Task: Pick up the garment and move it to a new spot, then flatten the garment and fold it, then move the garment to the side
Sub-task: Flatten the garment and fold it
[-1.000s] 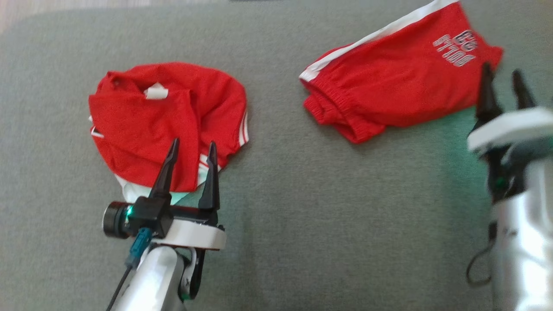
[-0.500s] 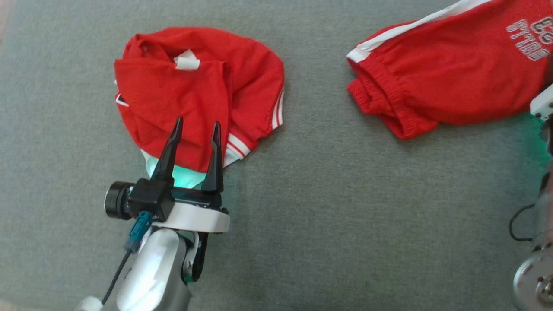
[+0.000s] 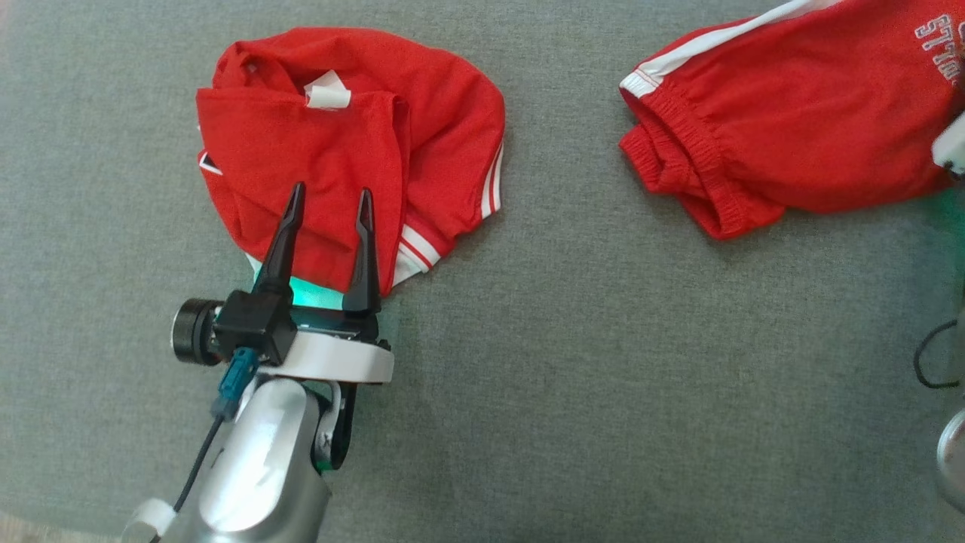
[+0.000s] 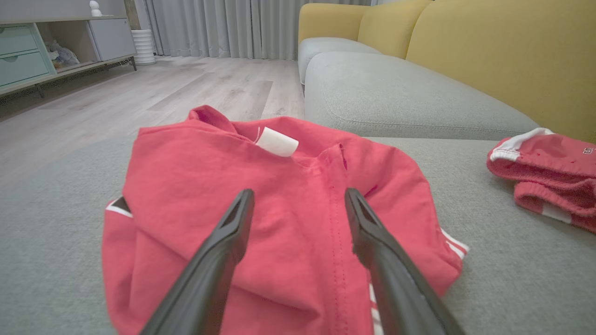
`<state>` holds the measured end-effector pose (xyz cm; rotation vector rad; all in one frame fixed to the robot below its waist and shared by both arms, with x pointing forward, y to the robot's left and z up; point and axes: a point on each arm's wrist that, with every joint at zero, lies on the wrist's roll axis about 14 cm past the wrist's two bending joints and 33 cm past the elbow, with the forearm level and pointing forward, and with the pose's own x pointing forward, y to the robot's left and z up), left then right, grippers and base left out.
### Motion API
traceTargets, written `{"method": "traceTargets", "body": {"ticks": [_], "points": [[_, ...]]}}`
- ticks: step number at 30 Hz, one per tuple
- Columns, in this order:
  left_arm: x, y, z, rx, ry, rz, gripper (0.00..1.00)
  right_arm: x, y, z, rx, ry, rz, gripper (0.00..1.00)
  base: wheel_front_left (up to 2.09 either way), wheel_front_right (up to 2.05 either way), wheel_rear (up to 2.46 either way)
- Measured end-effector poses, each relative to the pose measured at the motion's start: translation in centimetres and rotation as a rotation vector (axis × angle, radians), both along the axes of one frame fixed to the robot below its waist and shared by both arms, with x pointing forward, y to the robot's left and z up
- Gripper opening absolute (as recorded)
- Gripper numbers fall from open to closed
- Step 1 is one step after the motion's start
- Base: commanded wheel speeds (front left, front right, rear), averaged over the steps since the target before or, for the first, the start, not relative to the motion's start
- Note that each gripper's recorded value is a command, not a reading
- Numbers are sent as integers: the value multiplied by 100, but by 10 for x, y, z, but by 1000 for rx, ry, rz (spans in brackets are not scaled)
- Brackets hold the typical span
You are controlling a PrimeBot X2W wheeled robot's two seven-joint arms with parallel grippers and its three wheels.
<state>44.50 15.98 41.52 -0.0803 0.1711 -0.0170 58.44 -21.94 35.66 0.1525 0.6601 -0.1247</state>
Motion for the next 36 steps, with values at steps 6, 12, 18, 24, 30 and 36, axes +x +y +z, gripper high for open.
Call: {"method": "traceTargets", "body": {"ticks": [6,12,18,24,30,36], "points": [[2,-4,1,-4,-5,-11,100,3,11,2,16,-4,42,0,0,0,0],[4,-11,11,-9,-31,-27,100,-3,6,14,40,-56,21,0,0,0,0],[3,-20,26,-19,-68,-48,100,-25,-34,27,28,-101,-72,0,0,0,0],[-3,-27,33,-28,-84,-65,100,-57,-88,36,17,-128,-211,0,0,0,0],[-6,-28,39,-29,-96,-68,100,-59,-88,47,33,-192,-234,0,0,0,0],[-12,-26,36,-18,-87,-69,100,-50,-62,57,77,-246,-200,0,0,0,0]]}}
